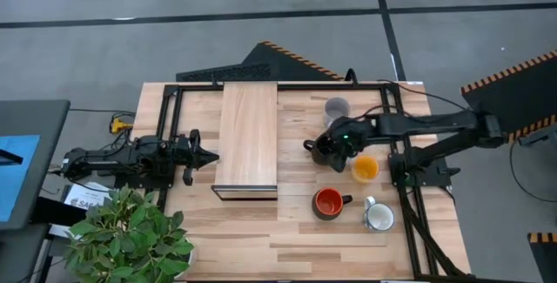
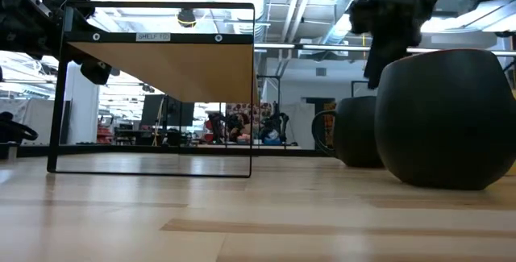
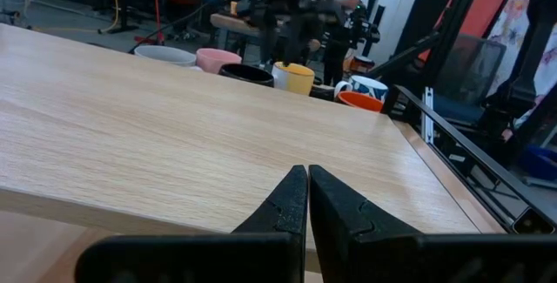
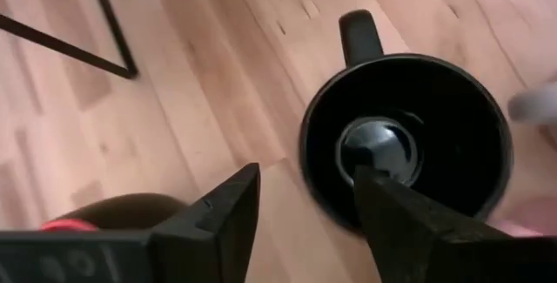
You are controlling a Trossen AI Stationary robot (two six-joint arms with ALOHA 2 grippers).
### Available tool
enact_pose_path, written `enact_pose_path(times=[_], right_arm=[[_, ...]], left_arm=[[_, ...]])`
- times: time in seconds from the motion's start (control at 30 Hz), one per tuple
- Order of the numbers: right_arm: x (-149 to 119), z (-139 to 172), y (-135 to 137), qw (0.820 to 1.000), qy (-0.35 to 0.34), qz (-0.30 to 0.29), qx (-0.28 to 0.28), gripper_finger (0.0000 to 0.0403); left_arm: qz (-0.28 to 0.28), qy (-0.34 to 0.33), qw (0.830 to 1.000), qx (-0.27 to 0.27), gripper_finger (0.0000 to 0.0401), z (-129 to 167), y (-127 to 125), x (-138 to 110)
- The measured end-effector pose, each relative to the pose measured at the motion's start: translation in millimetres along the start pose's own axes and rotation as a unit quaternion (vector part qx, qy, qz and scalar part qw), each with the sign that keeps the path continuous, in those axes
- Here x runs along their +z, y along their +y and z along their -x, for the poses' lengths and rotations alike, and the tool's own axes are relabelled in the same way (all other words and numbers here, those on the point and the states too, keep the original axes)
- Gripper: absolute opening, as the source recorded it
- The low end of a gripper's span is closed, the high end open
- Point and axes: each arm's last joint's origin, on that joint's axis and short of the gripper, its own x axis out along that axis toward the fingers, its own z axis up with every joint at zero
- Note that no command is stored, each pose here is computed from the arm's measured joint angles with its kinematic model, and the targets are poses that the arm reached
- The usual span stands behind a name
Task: Place coffee mugs
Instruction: Put the black mug on the shelf
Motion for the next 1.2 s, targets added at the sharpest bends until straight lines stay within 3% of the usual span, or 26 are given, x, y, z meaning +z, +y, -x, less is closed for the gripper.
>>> enact_pose_path(times=[0.47,0.57,0.67,0.77,0.8,1.03,1.2], right_arm=[[-1.5,-56.7,-1.0,0.994,0.086,0.069,-0.023,0.0218],[-2.1,-62.8,-1.3,0.993,0.095,0.066,-0.027,0.0194],[3.0,-59.2,1.6,0.993,0.1,0.063,-0.027,0.0136],[13.9,-47.2,10.8,0.992,0.102,0.067,-0.021,0.0046],[18.2,-41.7,14.8,0.991,0.105,0.08,-0.018,0.0039],[71.4,37.6,53.2,0.988,0.069,0.136,0.037,0.004],[125.8,99.9,67.0,0.984,-0.048,0.159,0.06,0.004]], left_arm=[[0.0,0.0,1.0,0.0,0.0,0.0,0.1,-0.1],[0.0,0.0,1.0,0.0,0.0,0.0,0.0,-0.1],[0.0,0.0,1.0,0.0,0.0,0.0,0.1,-0.1],[0.0,0.0,1.0,0.0,0.0,0.0,0.0,-0.1],[0.0,0.0,1.0,0.0,0.0,0.0,0.0,-0.1],[0.0,0.0,1.0,0.0,0.0,0.0,0.0,-0.1],[0.0,0.0,1.0,0.0,0.0,0.0,0.0,0.0]])
